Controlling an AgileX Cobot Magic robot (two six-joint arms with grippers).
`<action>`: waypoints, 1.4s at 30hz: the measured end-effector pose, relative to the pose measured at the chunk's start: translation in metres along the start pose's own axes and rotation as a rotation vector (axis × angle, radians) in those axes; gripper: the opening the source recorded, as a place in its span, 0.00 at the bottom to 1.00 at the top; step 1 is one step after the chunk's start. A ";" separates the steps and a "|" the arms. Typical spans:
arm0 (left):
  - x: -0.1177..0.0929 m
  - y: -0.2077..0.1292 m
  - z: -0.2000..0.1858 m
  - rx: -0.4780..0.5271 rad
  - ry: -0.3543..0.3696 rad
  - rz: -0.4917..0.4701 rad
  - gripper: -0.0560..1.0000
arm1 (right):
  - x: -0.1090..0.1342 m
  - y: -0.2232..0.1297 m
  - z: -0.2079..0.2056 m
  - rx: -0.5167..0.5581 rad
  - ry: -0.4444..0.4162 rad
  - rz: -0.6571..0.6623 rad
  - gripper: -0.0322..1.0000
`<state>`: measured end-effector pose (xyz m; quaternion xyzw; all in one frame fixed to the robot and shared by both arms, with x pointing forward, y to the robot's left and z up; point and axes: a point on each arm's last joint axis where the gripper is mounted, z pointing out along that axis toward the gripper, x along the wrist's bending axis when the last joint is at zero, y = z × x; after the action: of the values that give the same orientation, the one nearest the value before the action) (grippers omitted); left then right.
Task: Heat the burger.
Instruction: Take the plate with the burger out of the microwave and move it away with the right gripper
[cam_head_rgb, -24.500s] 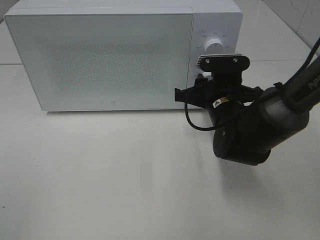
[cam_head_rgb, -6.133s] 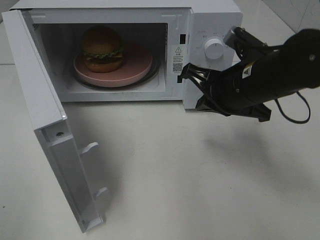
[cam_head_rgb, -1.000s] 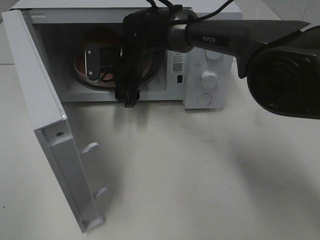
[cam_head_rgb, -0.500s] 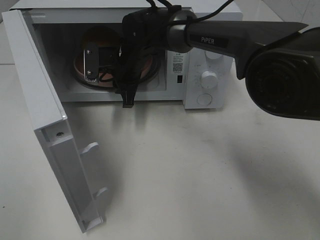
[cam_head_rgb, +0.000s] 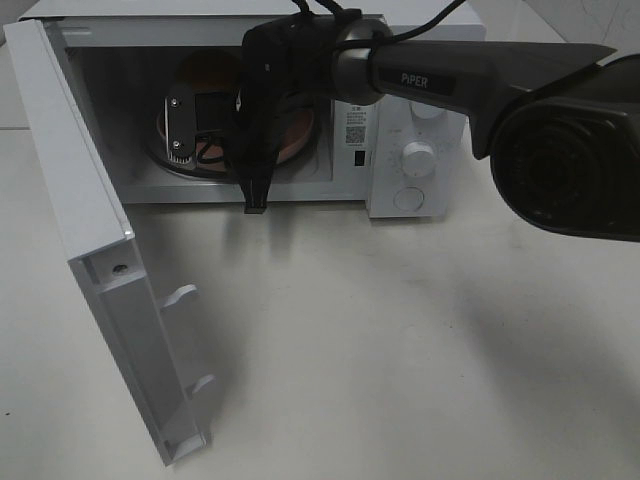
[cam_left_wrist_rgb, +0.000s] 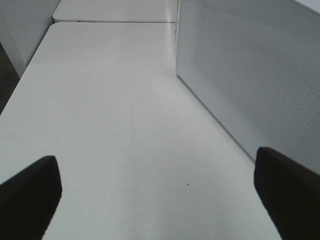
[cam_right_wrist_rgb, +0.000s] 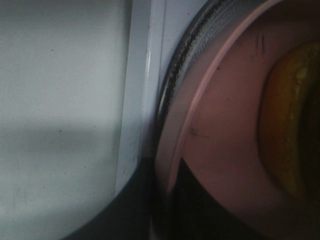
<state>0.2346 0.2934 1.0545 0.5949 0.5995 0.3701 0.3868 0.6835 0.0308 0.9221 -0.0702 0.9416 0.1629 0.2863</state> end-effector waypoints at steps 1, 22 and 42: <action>0.000 0.000 0.000 0.000 0.000 0.000 0.97 | 0.000 0.000 0.000 0.000 0.000 0.000 0.13; 0.000 0.000 0.000 0.000 0.000 0.000 0.97 | 0.011 -0.006 -0.023 -0.002 0.038 -0.170 0.12; 0.000 0.000 0.000 0.000 0.000 0.000 0.97 | 0.042 -0.022 -0.057 -0.019 0.020 -0.299 0.12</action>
<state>0.2346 0.2934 1.0545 0.5949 0.5995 0.3701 0.3868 0.6248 -0.0108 0.9372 -0.2139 0.9219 0.1269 0.2972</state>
